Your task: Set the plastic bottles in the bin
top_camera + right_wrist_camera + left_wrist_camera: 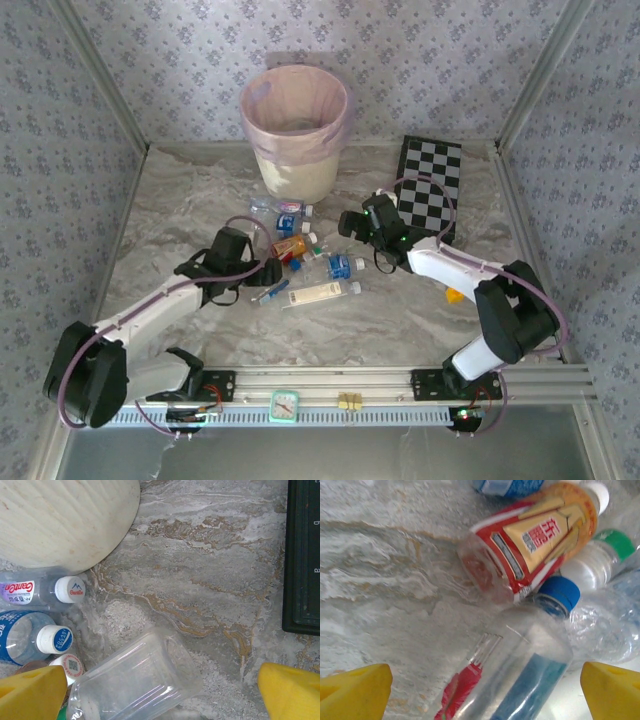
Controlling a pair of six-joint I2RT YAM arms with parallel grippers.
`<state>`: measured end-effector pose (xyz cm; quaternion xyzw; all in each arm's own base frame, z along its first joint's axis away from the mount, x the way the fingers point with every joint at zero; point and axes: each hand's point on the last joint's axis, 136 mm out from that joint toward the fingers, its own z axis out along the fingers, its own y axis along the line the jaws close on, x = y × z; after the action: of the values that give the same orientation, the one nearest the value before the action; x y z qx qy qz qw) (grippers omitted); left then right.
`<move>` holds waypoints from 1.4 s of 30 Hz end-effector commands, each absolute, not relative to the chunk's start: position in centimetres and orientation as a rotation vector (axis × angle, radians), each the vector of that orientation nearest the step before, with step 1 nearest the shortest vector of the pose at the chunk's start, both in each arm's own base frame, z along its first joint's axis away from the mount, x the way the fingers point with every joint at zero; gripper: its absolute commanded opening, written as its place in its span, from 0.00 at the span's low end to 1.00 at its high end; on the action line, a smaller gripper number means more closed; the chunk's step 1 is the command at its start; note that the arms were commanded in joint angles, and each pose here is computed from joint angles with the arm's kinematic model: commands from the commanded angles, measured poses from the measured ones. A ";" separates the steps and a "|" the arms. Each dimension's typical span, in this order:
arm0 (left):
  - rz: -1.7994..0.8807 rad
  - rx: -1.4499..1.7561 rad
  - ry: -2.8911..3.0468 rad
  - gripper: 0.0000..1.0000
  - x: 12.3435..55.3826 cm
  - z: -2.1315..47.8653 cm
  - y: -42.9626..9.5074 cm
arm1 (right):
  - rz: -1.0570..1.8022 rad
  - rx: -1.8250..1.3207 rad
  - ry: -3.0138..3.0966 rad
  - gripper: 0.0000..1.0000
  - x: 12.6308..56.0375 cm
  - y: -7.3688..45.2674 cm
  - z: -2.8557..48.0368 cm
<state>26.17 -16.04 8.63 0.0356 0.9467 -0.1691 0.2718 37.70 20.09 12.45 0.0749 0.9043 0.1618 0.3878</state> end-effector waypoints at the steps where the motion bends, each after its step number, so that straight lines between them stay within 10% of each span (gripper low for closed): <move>1: -0.461 0.139 2.604 0.95 25.2 7.6 -16.9 | 0.434 0.222 2.280 1.00 38.5 20.4 13.1; 42: -0.167 0.261 2.674 0.49 24.1 5.6 -17.5 | 0.423 0.258 2.275 1.00 37.9 18.9 12.4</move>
<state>24.30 -17.59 4.42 0.1065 0.9719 -0.0496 0.2042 37.92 19.33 11.83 0.0879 0.9039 0.1593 0.3871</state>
